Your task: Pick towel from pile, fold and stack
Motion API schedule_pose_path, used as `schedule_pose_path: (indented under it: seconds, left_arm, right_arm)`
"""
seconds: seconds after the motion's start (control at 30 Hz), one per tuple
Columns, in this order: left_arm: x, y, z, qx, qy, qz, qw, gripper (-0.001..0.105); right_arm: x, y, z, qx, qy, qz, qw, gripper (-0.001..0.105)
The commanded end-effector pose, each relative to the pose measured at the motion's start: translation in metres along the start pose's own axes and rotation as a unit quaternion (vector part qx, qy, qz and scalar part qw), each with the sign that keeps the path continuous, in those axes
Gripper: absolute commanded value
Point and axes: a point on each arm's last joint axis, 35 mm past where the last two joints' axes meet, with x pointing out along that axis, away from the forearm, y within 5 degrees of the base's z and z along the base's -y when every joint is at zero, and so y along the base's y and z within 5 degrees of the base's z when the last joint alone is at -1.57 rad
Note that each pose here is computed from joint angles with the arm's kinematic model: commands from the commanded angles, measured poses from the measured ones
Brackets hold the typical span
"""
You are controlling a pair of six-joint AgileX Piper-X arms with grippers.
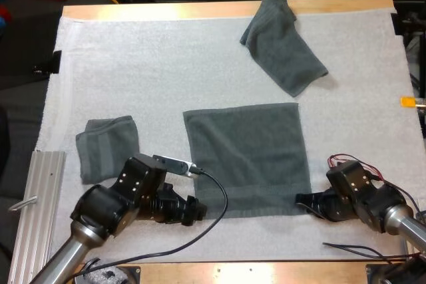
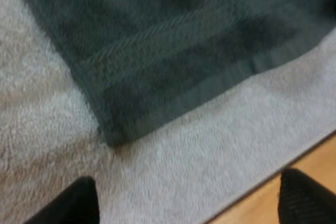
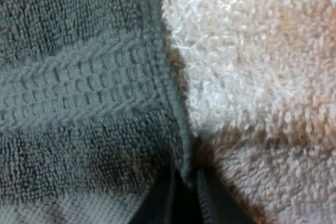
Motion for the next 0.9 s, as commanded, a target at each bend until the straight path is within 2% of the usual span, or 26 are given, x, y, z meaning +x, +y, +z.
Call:
schedule_pose_path:
  seconds: [0.0,0.27,0.5,0.67,0.77,0.87]
  left_arm:
    - [0.003,0.002,0.000,-0.010,-0.007,-0.004,0.9999,0.068]
    - [0.033,0.023,-0.010,-0.049,-0.009,-0.009,0.9987,0.068]
    - [0.046,0.042,-0.009,-0.095,-0.014,-0.034,0.9948,0.068]
    - [0.060,0.055,0.004,-0.139,0.018,-0.064,0.9880,0.068]
    - [0.073,0.059,0.009,-0.152,0.045,-0.081,0.9841,0.068]
    - [0.084,0.064,0.010,-0.166,0.068,-0.071,0.9812,0.068]
  right_arm:
    - [0.002,-0.004,-0.005,0.003,0.021,-0.014,1.000,0.001]
    - [0.002,-0.003,-0.005,0.003,0.022,-0.013,1.000,0.001]
    - [0.002,-0.003,-0.006,0.003,0.025,-0.006,1.000,0.001]
    - [0.002,-0.003,-0.006,0.003,0.025,-0.006,1.000,0.001]
    - [0.002,-0.003,-0.006,0.003,0.025,-0.006,1.000,0.001]
    - [0.002,-0.003,-0.006,0.003,0.026,-0.004,1.000,0.001]
